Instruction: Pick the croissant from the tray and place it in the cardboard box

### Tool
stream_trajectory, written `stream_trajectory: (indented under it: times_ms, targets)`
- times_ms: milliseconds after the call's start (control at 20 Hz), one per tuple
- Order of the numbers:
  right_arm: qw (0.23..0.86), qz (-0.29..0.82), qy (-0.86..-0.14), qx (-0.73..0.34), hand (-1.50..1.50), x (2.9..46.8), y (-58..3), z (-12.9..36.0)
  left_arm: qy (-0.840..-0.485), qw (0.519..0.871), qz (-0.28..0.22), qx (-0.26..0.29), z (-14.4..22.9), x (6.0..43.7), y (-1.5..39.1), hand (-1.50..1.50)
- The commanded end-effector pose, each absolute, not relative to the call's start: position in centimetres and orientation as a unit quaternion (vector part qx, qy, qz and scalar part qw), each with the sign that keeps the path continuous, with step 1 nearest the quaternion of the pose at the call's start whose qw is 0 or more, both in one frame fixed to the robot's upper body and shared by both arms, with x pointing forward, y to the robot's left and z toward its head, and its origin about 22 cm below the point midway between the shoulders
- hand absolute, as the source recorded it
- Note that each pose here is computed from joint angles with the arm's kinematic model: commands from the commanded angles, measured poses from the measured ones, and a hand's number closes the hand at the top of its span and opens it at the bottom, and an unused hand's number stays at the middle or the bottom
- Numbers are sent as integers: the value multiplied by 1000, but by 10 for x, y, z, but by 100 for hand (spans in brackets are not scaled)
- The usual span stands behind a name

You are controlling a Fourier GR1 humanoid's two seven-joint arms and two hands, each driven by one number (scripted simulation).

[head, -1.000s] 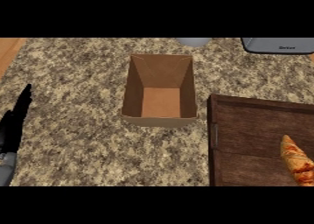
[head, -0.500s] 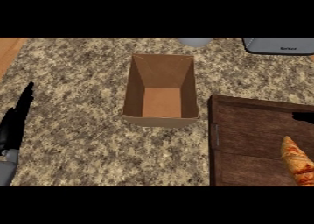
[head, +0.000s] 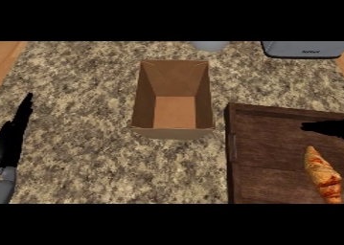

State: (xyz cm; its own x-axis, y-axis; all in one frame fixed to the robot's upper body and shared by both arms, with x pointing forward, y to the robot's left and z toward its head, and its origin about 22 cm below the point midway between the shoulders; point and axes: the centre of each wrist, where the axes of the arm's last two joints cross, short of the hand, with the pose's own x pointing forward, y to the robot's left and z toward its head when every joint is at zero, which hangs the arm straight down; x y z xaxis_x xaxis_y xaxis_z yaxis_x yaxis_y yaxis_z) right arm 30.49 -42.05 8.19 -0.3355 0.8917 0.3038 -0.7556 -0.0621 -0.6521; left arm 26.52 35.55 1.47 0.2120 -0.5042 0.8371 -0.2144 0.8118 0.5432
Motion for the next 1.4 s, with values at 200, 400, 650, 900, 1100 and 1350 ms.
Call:
stream_trajectory:
  times_ms: [200, 400, 650, 900, 1100, 1350]
  targets:
    - [562, 734, -378, -55, -150, 300, -399, 69, -616, 721, -96, 305, 14, 260, 363, 0]
    - [569, 729, -379, -34, -150, 303, -410, 65, -618, 725, -96, 289, 18, 265, 353, 0]
    - [555, 728, -403, 4, -150, 298, -396, 77, -620, 719, -100, 297, 8, 266, 351, 0]
    - [554, 726, -406, 16, -150, 284, -390, 74, -610, 724, -100, 305, 14, 254, 372, 0]
    - [539, 752, -379, -8, -150, 277, -373, 88, -618, 722, -95, 296, 22, 276, 352, 0]
    - [564, 755, -335, -32, -150, 274, -381, 60, -618, 725, -100, 286, 5, 249, 351, 0]
